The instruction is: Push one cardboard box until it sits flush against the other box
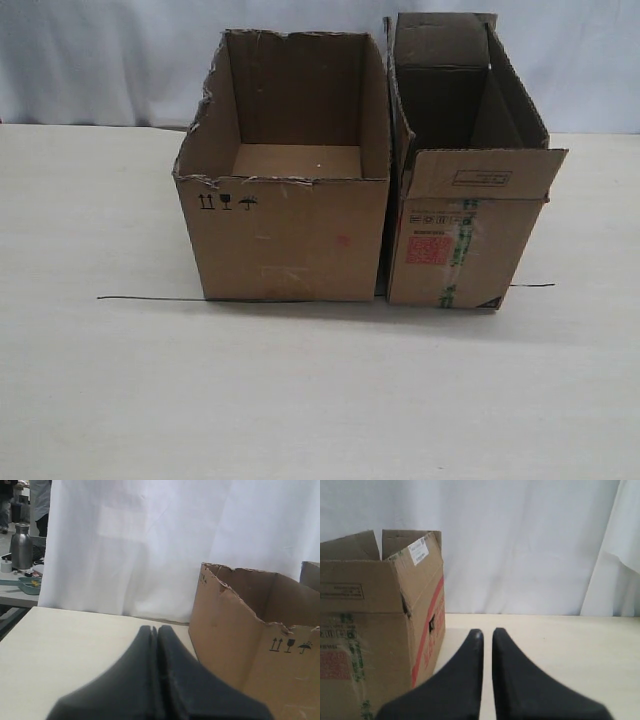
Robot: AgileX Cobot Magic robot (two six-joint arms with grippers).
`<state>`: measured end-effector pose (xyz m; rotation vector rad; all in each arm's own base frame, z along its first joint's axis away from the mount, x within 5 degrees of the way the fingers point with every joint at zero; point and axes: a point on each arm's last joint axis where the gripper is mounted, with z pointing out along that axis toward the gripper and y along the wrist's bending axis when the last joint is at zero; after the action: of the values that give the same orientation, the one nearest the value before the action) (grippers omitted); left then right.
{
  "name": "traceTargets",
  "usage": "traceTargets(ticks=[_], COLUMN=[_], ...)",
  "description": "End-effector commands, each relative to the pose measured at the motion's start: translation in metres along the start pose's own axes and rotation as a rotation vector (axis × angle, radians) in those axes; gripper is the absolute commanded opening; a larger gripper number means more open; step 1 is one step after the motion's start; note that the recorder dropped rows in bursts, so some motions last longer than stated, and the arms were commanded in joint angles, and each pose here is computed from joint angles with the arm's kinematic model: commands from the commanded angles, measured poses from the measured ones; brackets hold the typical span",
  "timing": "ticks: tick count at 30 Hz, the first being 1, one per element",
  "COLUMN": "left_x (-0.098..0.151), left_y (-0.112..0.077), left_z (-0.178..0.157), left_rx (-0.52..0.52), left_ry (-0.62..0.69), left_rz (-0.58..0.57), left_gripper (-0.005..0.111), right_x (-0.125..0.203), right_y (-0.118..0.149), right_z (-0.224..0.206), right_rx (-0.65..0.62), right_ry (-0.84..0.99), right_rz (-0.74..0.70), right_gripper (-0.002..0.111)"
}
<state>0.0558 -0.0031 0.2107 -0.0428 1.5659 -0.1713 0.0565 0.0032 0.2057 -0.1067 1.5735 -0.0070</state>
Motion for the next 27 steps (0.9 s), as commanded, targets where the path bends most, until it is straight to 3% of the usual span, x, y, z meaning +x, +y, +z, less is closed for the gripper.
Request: traceTargets(ticks=[1, 27], left_x=[-0.0034, -0.0025], left_y=[-0.0014, -0.0007], left_z=[-0.0006, -0.0006], left_rx=[0.017, 0.009], left_ry=[-0.022, -0.012], left_rz=[0.000, 0.016], left_gripper=[0.000, 0.000], right_x=[0.0031, 0.0026], right_y=[-0.0004, 0.0002], right_z=[-0.0001, -0.0001], right_rx=[0.006, 0.000], right_ry=[0.024, 0.017], right_rz=[-0.079, -0.097], right_gripper=[0.005, 0.005])
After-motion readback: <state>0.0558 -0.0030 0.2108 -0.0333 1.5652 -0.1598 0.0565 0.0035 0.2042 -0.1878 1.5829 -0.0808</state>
